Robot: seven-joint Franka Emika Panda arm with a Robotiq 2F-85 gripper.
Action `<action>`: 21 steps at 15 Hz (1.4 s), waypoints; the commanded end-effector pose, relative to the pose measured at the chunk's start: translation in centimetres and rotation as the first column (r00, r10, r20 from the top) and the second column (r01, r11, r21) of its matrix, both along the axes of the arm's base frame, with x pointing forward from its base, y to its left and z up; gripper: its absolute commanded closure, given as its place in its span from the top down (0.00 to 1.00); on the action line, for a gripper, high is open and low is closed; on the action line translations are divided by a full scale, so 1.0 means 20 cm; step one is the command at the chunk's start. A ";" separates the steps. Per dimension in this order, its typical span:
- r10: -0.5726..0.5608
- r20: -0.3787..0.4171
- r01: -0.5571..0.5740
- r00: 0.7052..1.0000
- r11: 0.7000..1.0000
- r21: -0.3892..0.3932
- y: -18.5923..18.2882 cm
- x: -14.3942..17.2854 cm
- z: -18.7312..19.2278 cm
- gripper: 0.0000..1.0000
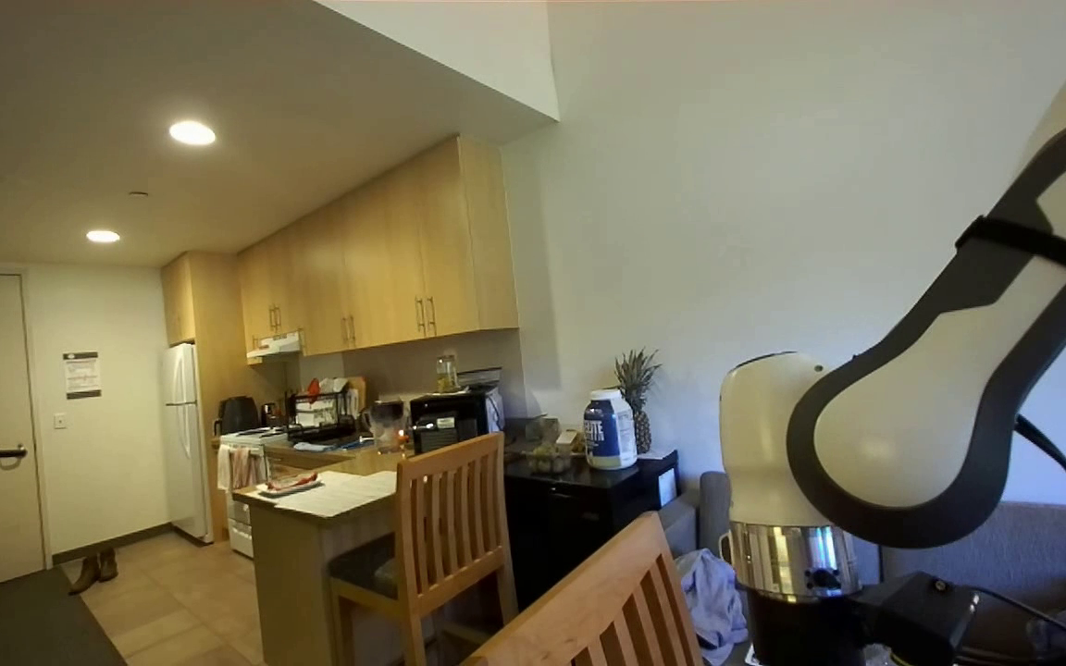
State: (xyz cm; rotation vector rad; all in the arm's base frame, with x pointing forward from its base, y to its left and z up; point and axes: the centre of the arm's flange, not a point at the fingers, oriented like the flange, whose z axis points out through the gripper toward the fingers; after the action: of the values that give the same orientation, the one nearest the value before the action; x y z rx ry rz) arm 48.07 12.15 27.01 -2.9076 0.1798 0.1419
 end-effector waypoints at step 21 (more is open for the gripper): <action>-0.009 0.114 -0.008 0.993 0.989 0.149 -0.03 0.22 -0.21 1.00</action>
State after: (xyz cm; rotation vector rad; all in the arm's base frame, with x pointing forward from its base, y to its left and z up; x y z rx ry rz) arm 52.53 11.70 23.24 -2.7546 0.1601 0.0194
